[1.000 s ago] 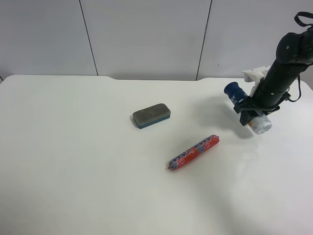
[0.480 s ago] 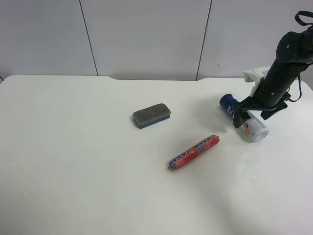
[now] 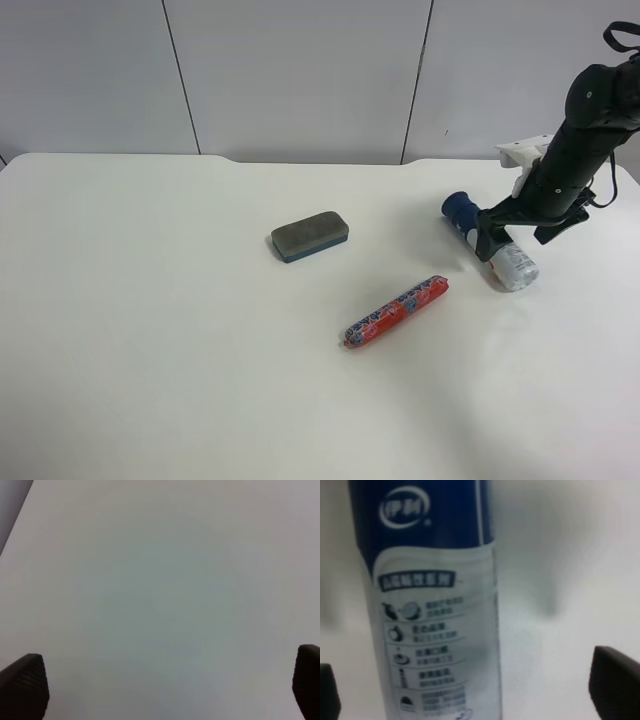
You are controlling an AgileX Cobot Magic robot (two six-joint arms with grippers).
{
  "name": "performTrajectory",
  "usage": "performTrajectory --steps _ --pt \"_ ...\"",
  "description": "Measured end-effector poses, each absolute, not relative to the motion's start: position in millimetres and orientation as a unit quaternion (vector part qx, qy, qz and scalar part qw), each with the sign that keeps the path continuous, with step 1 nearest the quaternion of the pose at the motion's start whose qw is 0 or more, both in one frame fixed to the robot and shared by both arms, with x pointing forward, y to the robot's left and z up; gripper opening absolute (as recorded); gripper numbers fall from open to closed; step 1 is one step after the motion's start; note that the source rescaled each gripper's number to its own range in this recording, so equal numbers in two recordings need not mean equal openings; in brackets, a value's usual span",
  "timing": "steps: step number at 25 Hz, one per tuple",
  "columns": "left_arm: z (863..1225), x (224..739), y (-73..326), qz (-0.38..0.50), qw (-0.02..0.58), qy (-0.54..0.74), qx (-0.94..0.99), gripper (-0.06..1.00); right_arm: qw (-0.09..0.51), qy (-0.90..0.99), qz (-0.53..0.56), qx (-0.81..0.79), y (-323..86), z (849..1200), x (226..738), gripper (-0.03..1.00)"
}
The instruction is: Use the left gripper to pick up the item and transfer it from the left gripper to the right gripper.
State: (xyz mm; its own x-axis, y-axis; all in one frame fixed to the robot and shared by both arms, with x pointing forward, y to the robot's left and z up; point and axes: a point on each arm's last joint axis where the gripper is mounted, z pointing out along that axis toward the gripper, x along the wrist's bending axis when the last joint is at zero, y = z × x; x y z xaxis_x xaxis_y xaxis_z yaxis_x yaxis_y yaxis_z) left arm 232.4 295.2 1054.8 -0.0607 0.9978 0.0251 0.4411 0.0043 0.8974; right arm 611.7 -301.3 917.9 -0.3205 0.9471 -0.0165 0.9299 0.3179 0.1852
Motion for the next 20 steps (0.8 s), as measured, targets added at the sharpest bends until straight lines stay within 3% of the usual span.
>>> performTrajectory --steps 9,15,20 --pt "1055 232 295 0.392 0.355 0.613 0.586 1.00 0.060 0.806 0.077 0.583 -300 923 611 0.99" --pt "1055 232 295 0.392 0.355 0.614 0.586 1.00 0.074 0.801 0.097 0.586 -299 947 607 0.99" --pt "1055 232 295 0.392 0.355 0.614 0.586 1.00 0.107 0.795 0.129 0.583 -298 989 596 0.99"
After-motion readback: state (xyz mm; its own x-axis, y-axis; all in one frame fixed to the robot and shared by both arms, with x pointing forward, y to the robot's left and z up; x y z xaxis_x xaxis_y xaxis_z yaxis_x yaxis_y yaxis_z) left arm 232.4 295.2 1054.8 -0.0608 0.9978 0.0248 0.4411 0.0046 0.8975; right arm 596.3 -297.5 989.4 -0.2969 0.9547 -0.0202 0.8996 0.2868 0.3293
